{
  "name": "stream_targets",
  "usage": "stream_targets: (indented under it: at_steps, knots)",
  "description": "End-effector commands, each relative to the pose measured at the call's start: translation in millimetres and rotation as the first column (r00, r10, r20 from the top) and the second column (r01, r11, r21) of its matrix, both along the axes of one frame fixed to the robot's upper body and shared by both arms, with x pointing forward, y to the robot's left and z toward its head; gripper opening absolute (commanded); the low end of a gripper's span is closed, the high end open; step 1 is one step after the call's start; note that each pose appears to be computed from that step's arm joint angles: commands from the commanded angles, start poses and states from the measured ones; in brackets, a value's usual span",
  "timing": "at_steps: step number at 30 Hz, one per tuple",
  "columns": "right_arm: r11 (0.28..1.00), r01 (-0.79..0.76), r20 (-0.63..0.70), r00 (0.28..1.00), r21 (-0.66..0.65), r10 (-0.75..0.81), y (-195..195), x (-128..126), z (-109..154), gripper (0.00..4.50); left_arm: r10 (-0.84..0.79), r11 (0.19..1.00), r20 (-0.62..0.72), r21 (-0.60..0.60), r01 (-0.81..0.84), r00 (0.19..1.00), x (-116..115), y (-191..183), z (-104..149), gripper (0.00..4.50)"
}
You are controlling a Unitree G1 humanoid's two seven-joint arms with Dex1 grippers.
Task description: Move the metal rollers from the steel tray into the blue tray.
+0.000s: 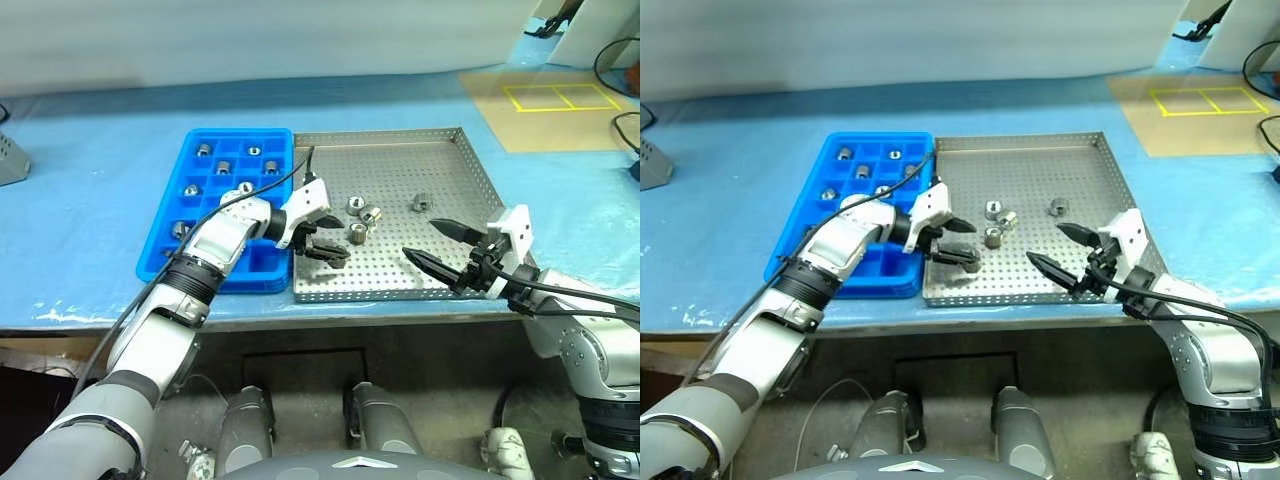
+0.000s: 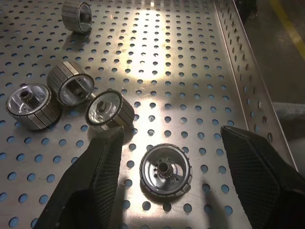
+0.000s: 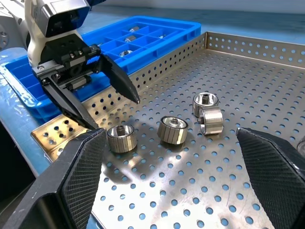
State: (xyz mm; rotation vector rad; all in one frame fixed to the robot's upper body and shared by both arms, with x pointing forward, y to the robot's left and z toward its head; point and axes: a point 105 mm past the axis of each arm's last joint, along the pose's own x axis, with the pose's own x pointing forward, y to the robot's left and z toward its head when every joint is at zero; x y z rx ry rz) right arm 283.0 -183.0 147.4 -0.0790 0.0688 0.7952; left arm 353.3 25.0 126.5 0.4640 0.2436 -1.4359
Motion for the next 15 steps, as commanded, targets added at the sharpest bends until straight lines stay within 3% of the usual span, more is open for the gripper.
stream_targets:
  at_steps: [1, 11, 15]
  knots:
    - [1.000, -0.009, 0.073, 0.997, 0.012, 0.008, 3, -3, 16, 4.50, -0.041, 0.997, 0.026, 0.063, 0.040, 0.999, -5, -1, -6, 3.42]
    - [1.000, -0.002, 0.079, 0.997, 0.029, -0.001, 2, -2, 17, 4.50, -0.014, 0.992, 0.032, 0.126, 0.009, 0.999, -5, -15, -24, 3.42]
    - [0.999, 0.004, 0.084, 0.996, 0.033, -0.007, 1, -1, 19, 4.50, -0.003, 0.988, 0.050, 0.155, -0.005, 0.999, -2, -13, -28, 2.55]
